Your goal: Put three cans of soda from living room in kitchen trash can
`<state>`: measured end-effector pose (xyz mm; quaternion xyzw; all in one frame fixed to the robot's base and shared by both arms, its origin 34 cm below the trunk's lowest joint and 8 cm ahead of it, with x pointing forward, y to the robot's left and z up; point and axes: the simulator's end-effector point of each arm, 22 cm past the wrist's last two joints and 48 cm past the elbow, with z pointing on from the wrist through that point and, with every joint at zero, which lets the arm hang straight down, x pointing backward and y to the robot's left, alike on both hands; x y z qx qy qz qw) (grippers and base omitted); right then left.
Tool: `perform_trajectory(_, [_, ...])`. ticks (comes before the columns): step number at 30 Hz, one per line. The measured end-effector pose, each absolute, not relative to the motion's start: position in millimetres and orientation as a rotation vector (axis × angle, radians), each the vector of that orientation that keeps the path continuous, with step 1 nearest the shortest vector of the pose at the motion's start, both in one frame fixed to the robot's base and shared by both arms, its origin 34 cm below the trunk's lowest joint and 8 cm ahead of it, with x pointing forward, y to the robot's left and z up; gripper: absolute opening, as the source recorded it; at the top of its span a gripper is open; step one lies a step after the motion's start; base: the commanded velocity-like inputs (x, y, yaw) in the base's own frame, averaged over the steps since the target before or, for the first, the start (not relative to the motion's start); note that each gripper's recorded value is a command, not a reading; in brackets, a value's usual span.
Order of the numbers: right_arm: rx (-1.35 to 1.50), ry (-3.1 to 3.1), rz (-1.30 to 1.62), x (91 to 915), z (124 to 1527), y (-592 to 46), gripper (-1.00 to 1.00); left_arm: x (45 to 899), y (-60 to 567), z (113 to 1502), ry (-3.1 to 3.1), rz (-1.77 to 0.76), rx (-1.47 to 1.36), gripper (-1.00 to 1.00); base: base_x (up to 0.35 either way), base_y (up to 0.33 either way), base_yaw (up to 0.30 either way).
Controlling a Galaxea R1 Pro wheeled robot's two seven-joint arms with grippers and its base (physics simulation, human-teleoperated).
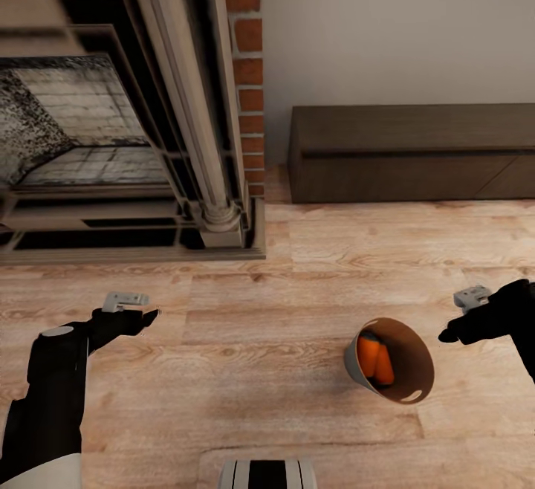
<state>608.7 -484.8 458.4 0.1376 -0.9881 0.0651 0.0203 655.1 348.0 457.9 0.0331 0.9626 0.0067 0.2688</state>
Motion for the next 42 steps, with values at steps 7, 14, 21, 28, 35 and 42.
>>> perform_trajectory(7, [0.534, -3.026, 0.188, 561, 469, -465, 1.00, 639, 374, 456, 2.641, 0.167, 0.044, 1.00, 0.000, 0.000, 0.000])
perform_trajectory(14, [0.552, -2.971, 0.185, 510, 479, -462, 1.00, 605, 377, 442, 2.725, 0.179, 0.047, 1.00, 0.000, 0.000, 0.000])
perform_trajectory(21, [0.598, -3.044, 0.052, 485, 476, -442, 1.00, 560, 377, 427, 2.780, 0.184, 0.108, 1.00, 0.000, 0.000, 0.000])
perform_trajectory(28, [0.671, -3.148, 0.075, 474, 474, -435, 1.00, 527, 405, 435, 2.788, 0.260, 0.076, 1.00, 0.000, 0.000, 0.000])
perform_trajectory(35, [0.699, -3.146, 0.050, 443, 478, -429, 1.00, 485, 447, 448, 2.798, 0.405, 0.008, 1.00, 0.000, 0.000, 0.000])
perform_trajectory(42, [0.726, -3.119, 0.059, 411, 492, -442, 1.00, 450, 445, 437, 2.838, 0.393, 0.038, 1.00, 0.000, 0.000, 0.000])
